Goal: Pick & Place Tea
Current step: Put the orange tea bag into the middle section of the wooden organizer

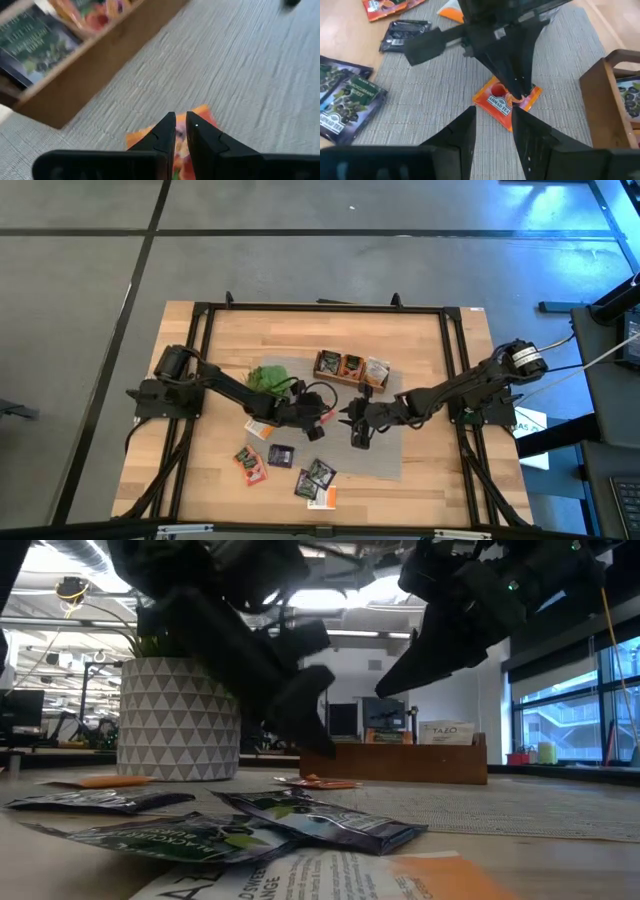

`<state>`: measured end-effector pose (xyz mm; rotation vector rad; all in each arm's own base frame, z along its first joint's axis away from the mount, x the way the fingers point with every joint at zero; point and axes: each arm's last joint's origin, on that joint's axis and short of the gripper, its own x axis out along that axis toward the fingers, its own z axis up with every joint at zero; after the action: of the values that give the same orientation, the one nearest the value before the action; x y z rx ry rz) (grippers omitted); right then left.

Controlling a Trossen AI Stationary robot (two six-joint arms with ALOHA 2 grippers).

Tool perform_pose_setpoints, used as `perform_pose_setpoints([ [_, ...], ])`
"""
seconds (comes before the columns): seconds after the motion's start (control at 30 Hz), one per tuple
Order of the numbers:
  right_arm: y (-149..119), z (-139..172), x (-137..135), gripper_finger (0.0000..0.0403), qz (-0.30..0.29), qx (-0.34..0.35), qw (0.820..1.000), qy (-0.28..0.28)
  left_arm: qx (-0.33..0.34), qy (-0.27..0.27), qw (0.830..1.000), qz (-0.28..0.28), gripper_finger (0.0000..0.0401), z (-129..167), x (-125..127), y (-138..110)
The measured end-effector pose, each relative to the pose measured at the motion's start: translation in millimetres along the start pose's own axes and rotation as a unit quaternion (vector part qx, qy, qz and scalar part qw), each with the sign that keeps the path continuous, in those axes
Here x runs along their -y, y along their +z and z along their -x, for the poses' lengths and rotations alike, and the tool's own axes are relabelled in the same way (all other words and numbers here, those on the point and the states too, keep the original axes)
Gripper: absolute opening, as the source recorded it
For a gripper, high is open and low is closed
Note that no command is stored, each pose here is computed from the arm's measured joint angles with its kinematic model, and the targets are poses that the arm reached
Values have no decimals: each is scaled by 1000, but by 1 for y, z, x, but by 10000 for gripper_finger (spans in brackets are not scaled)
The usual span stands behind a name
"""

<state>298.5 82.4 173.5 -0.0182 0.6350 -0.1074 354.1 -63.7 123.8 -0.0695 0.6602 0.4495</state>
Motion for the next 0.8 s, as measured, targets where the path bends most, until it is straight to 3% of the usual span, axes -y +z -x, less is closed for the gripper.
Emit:
perform_pose_setpoints([
  [0.53,-24,-34,-6,127,10,-29,999,-7,-70,-2,997,25,42,-10,-8,-15],
  [0.8,-26,-40,-8,127,48,-19,999,-5,-71,-12,997,36,38,-9,-6,-15],
])
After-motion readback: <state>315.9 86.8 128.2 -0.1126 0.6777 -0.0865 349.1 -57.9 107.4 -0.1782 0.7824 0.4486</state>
